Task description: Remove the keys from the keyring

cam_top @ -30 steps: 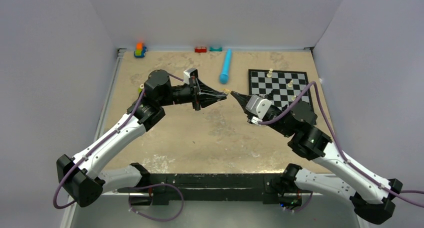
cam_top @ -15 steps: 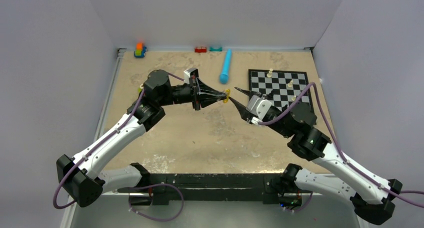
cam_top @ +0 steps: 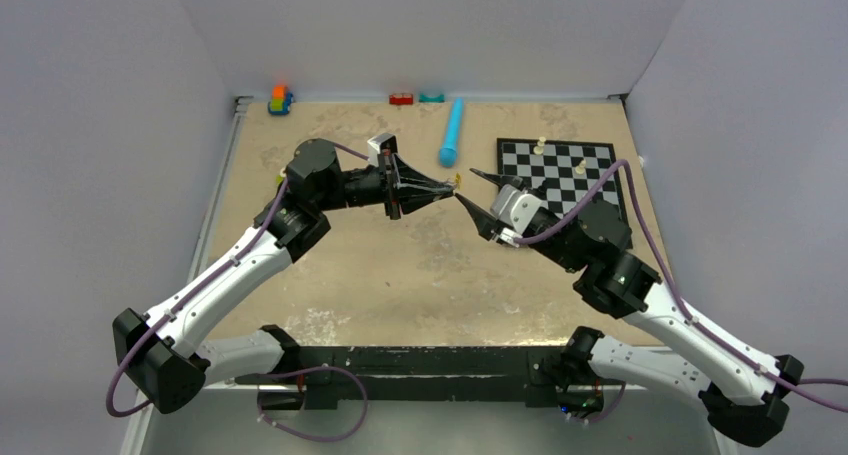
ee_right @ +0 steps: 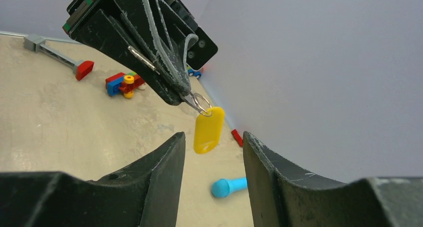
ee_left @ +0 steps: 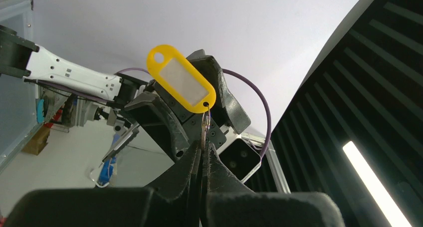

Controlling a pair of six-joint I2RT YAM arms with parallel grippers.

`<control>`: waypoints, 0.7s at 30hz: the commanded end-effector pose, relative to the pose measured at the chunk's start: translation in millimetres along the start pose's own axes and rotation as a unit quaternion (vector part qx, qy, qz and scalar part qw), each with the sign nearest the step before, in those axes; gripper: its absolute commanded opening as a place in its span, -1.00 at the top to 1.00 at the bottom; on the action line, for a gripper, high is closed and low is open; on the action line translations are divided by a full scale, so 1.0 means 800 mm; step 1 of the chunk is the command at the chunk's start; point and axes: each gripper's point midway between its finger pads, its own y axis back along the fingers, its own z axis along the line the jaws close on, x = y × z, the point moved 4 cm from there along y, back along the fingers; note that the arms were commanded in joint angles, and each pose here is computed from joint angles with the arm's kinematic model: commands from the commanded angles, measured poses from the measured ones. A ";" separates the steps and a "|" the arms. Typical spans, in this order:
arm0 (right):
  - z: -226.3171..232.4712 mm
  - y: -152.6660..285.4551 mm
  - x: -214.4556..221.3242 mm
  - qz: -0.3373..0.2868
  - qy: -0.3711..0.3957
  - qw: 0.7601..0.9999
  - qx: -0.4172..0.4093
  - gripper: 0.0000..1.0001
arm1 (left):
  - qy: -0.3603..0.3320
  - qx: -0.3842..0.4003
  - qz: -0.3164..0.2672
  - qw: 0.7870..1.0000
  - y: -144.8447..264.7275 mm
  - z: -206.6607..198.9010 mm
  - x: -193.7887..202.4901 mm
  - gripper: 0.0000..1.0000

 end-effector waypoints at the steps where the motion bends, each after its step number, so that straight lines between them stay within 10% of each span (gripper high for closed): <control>1: -0.020 0.000 -0.037 -0.041 0.005 0.999 0.018 0.03 | -0.024 0.027 0.018 0.999 0.010 -0.021 0.020 1.00; 21: -0.017 -0.013 -0.043 -0.045 0.009 0.999 -0.002 0.50 | -0.024 0.029 0.017 0.999 0.009 -0.023 0.019 1.00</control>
